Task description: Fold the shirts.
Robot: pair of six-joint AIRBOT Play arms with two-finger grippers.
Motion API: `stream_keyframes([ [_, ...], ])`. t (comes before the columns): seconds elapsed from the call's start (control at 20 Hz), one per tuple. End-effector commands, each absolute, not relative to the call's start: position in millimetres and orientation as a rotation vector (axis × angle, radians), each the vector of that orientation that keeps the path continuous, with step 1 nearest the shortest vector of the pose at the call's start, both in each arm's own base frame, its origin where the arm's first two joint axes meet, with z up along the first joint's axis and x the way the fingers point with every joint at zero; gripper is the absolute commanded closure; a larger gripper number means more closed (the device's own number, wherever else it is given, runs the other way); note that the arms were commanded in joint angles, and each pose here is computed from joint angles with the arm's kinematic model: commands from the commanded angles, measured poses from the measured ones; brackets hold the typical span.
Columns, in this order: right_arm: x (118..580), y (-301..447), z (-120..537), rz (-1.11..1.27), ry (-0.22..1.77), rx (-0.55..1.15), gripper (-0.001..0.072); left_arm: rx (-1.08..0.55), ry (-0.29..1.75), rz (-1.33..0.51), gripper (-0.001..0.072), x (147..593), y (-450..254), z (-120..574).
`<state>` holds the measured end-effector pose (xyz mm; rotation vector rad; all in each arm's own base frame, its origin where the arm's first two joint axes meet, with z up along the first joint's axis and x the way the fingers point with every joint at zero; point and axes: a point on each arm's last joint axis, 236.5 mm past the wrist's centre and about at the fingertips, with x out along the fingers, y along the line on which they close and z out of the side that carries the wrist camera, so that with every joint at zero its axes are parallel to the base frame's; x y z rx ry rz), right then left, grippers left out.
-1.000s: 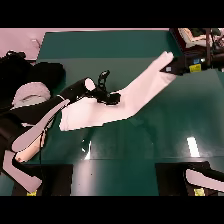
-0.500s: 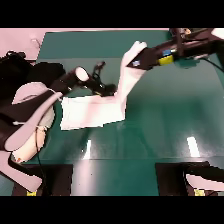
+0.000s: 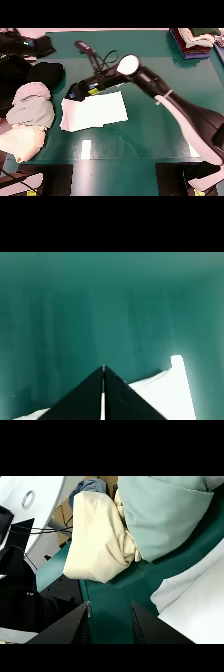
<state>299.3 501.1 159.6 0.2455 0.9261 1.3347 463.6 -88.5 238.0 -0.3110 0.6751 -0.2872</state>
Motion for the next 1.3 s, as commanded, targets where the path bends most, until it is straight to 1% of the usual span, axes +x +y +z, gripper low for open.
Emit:
stream_keyframes([
  [0.0, 312, 507, 136, 1.311, 0.945, 0.182, 0.0394, -0.294, 0.641, -0.249, 0.0683, 445, -66, 261],
  [0.1, 340, 460, 111, 1.182, 1.016, 0.116, 0.0394, -0.267, 0.674, -0.281, 0.0683, 439, -75, 254],
  [0.2, 368, 395, 82, 1.013, 1.102, 0.1, 0.0394, -0.246, 0.686, -0.297, 0.0683, 437, -81, 249],
  [0.3, 383, 322, 52, 0.855, 1.206, 0.139, 0.0394, -0.232, 0.699, -0.329, 0.0683, 436, -95, 245],
  [0.4, 389, 263, 25, 0.724, 1.284, 0.224, 0.0393, -0.219, 0.717, -0.367, 0.0683, 436, -114, 239],
  [0.45, 391, 237, 12, 0.662, 1.318, 0.278, 0.0381, -0.213, 0.731, -0.388, 0.0683, 436, -124, 234],
  [0.5, 391, 216, -1, 0.614, 1.348, 0.326, 0.0282, -0.204, 0.746, -0.406, 0.0683, 435, -133, 228],
  [0.55, 390, 202, -10, 0.581, 1.371, 0.382, 0.0201, -0.198, 0.762, -0.421, 0.0683, 434, -141, 222],
  [0.65, 391, 186, -27, 0.525, 1.382, 0.49, 0.0187, -0.199, 0.788, -0.438, 0.0683, 435, -149, 212],
  [0.8, 388, 190, -45, 0.494, 1.393, 0.565, 0.0188, -0.212, 0.798, -0.445, 0.0683, 438, -152, 208],
  [0.85, 384, 198, -51, 0.509, 1.414, 0.568, 0.0188, -0.213, 0.796, -0.445, 0.0683, 438, -152, 208],
  [1.0, 376, 241, -70, 0.584, 1.462, 0.649, 0.0195, -0.213, 0.799, -0.446, 0.0683, 438, -152, 208],
  [1.2, 376, 292, -84, 0.635, 1.448, 0.747, 0.0198, -0.214, 0.801, -0.447, 0.0683, 437, -153, 208],
  [1.25, 374, 301, -85, 0.648, 1.443, 0.758, 0.0223, -0.215, 0.8, -0.447, 0.0683, 438, -153, 208],
])
